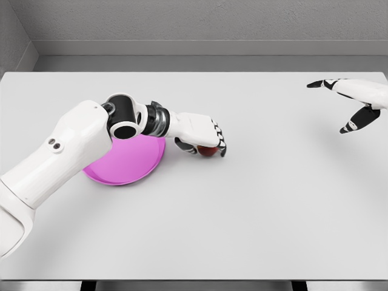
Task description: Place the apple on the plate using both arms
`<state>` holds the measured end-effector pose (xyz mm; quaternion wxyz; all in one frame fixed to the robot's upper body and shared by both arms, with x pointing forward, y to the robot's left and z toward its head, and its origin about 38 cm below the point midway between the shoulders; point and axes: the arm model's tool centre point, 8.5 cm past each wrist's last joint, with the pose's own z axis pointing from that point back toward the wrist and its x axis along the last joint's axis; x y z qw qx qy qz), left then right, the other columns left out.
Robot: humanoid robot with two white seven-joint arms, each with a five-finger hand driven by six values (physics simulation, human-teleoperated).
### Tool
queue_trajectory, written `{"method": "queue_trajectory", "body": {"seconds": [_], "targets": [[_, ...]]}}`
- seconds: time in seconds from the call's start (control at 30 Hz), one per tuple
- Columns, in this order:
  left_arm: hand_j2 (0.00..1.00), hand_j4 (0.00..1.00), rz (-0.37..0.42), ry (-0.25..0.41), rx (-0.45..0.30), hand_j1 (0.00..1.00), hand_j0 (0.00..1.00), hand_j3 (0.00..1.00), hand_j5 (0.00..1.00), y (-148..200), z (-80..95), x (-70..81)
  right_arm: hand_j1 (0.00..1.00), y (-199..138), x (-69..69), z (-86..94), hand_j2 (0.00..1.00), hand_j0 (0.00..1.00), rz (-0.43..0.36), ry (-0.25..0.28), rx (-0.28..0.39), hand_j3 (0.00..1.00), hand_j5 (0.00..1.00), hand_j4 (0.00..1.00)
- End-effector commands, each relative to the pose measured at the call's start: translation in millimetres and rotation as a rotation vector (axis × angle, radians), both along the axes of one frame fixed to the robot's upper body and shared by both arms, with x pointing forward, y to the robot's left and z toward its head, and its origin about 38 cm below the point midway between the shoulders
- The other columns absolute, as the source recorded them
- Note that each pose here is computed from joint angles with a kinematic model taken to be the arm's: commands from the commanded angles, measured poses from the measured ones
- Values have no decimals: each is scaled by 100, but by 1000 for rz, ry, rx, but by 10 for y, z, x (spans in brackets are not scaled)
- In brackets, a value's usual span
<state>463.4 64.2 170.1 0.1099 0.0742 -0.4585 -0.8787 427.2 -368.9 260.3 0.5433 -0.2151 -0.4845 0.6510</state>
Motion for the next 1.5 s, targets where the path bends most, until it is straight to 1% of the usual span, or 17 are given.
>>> {"method": "queue_trajectory", "body": {"seconds": [0.0, 0.13, 0.3, 0.47, 0.57, 0.67, 0.77, 0.9, 0.97, 1.0, 1.03, 1.13, 1.23, 1.3, 1.33, 1.37, 1.47], "targets": [[60, 60, 2, 1, -2, 60, 60, 60, 60, -1, 3, 2, 100, -17, 0, 10, 100, 100, -4, -1, -1, 100, 100, 100], [51, 51, 3, -6, 8, 51, 51, 51, 51, 7, -6, 8, 100, -17, 0, 10, 100, 100, -4, -1, 0, 100, 100, 100], [34, 34, 3, -19, 25, 34, 34, 34, 34, 8, -23, 11, 100, -11, 6, 5, 100, 100, -4, 1, 9, 100, 100, 100], [28, 28, 3, -18, 21, 28, 28, 28, 28, 8, -18, 12, 100, -67, 14, 47, 100, 100, -19, -8, 9, 100, 100, 100], [29, 29, 6, -15, 1, 29, 29, 29, 29, 6, 9, 18, 100, -50, -3, 38, 100, 100, -11, -5, 4, 100, 100, 100], [29, 29, 16, -18, -17, 29, 29, 29, 29, 29, 56, 41, 100, -64, -29, -22, 100, 100, -13, 9, 2, 100, 100, 100], [29, 29, 30, -4, -53, 29, 29, 29, 29, 91, 117, 61, 100, -103, -42, -15, 100, 100, -20, 12, -8, 100, 100, 100], [29, 29, 29, -5, -65, 29, 29, 29, 29, 87, 153, 60, 100, -155, -46, 6, 100, 100, -30, 12, -18, 100, 100, 100], [29, 29, 45, 1, -104, 29, 29, 29, 29, 121, 244, 97, 100, -147, -53, 8, 100, 100, -27, 11, -20, 100, 100, 100], [29, 29, 66, -9, -124, 29, 29, 29, 29, 190, 315, 140, 100, -182, -68, 18, 100, 100, -31, 13, -30, 100, 100, 100], [29, 29, 83, -16, -122, 29, 29, 29, 29, 297, 341, 169, 100, -213, -84, 8, 100, 100, -36, 19, -38, 100, 100, 100], [29, 29, 100, -49, -147, 29, 29, 29, 29, 573, 547, 154, 100, -217, -83, 6, 100, 100, -38, 20, -38, 100, 100, 100], [29, 29, 160, -58, -134, 29, 29, 29, 29, 924, 595, 208, 100, -222, -80, -1, 100, 100, -40, 21, -37, 100, 100, 100], [29, 29, 209, -47, -132, 29, 29, 29, 29, 1164, 534, 205, 100, -231, -75, 2, 100, 100, -43, 21, -37, 100, 100, 100], [29, 29, 231, -48, -114, 29, 29, 29, 29, 1299, 521, 211, 100, -235, -74, 0, 100, 100, -44, 21, -37, 100, 100, 100], [29, 29, 244, -37, -106, 29, 29, 29, 29, 1369, 459, 192, 100, -240, -73, -2, 100, 100, -45, 22, -37, 100, 100, 100], [31, 31, 270, -26, -90, 31, 31, 31, 31, 1486, 378, 183, 100, -244, -70, 3, 100, 100, -47, 21, -37, 100, 100, 100]]}}
